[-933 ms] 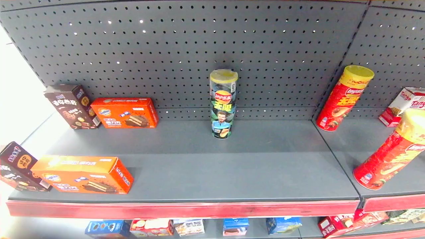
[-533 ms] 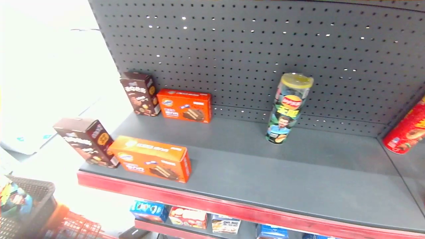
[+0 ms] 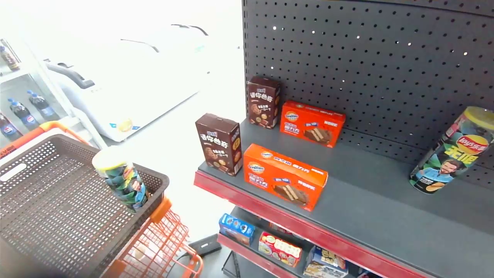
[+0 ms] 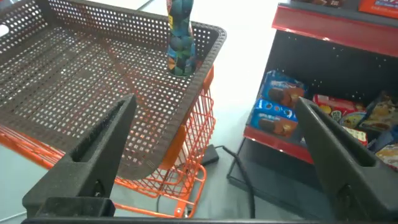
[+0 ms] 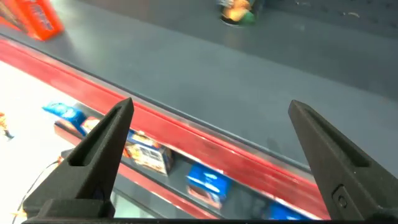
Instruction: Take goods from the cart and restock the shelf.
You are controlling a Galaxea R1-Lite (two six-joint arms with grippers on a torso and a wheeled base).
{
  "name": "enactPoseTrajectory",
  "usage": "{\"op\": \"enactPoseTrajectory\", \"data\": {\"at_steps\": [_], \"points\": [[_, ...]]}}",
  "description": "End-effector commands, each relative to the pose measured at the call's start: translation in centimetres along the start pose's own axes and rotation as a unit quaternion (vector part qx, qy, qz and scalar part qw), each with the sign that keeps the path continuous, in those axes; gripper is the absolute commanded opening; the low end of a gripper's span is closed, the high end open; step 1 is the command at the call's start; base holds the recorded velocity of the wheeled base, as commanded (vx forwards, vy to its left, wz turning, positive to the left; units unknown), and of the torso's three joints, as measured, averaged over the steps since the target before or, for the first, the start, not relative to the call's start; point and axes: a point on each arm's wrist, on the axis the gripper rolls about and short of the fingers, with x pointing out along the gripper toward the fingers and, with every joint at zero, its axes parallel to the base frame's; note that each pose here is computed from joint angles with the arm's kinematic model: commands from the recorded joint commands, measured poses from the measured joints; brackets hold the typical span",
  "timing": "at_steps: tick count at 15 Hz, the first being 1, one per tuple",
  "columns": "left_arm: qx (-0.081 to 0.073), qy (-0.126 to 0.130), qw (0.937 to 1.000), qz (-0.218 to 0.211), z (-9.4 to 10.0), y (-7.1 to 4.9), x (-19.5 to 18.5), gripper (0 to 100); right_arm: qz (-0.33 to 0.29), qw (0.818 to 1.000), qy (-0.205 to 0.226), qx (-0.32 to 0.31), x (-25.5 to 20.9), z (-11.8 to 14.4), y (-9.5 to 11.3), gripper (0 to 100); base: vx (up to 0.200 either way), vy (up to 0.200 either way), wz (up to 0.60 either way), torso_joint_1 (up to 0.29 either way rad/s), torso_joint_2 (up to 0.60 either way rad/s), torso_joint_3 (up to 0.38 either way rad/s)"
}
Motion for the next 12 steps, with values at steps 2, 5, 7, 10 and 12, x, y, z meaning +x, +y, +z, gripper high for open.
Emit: {"op": "enactPoseTrajectory", "data": {"at_steps": [2, 5, 7, 10, 12], "points": [[0.000, 0.001, 1.0000, 0.000, 0.0, 0.0, 0.0, 100, 0.000, 1.000, 0.000, 0.000, 0.0, 0.0, 0.0, 100, 0.000, 0.000, 0.00, 0.000, 0.00, 0.000], [0.003, 0.000, 1.0000, -0.006, 0.0, 0.0, 0.0, 100, 0.000, 1.000, 0.000, 0.000, 0.0, 0.0, 0.0, 100, 0.000, 0.000, 0.00, 0.000, 0.00, 0.000], [0.003, 0.000, 1.0000, -0.005, 0.0, 0.0, 0.0, 100, 0.000, 1.000, 0.000, 0.000, 0.0, 0.0, 0.0, 100, 0.000, 0.000, 0.00, 0.000, 0.00, 0.000], [0.005, 0.002, 1.0000, 0.002, 0.1, 0.0, -0.1, 100, 0.000, 1.000, 0.000, 0.000, 0.0, 0.0, 0.0, 100, 0.000, 0.000, 0.00, 0.000, 0.00, 0.000], [0.048, -0.012, 0.9982, 0.036, 1.4, 0.1, -0.4, 100, 0.000, 1.000, 0.000, 0.000, 0.0, 0.0, 0.0, 100, 0.000, 0.000, 0.00, 0.000, 0.00, 0.000]]}}
